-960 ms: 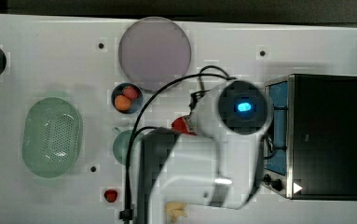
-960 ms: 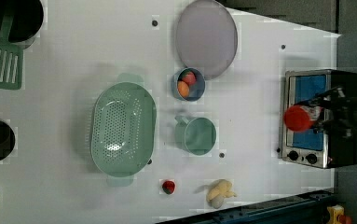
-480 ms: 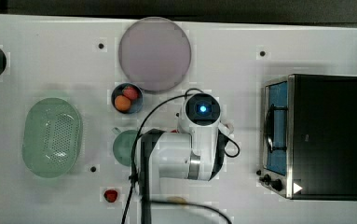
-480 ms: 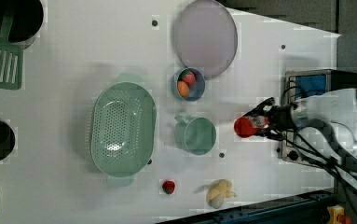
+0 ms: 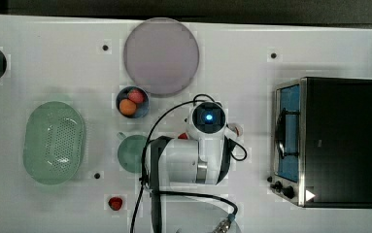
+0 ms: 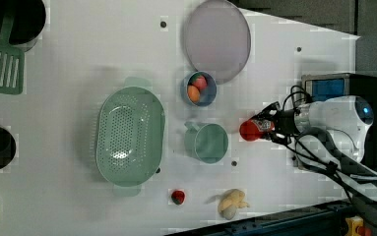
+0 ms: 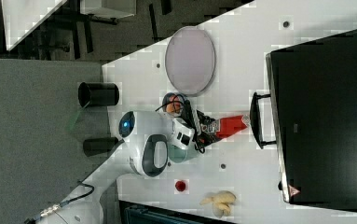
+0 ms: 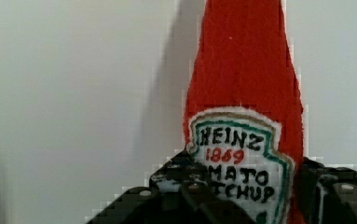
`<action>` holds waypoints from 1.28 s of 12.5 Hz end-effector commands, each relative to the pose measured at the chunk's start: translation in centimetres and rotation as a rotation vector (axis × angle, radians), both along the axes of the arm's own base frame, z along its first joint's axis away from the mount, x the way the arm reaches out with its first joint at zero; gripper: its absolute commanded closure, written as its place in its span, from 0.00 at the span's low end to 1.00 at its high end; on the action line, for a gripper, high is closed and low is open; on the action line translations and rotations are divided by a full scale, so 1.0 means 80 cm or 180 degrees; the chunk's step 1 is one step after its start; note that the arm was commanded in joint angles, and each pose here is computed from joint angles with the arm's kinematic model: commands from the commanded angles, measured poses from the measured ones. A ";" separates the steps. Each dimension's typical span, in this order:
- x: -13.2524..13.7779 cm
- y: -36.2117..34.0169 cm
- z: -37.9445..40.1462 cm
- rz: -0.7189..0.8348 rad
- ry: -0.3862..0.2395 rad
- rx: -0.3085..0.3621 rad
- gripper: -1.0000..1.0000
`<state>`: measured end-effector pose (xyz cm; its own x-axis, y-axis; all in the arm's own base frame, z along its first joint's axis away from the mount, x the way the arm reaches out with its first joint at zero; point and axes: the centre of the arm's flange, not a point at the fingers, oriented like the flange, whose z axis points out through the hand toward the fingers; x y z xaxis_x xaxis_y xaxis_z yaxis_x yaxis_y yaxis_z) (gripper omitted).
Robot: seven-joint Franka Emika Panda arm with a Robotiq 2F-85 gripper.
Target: Pick Ketchup from oven and place it on table.
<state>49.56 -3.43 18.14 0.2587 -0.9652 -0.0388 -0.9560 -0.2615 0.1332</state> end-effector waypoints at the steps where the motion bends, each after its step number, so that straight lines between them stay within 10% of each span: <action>1: 0.018 0.006 0.039 -0.0060 -0.0236 -0.0004 0.37; 4: 0.035 0.009 0.083 -0.0038 -0.0432 -0.0006 0.00; 13: 0.060 0.003 0.435 -0.0053 -0.0653 -0.0005 0.00; 16: 0.041 0.006 0.503 -0.0041 -0.0405 0.0012 0.00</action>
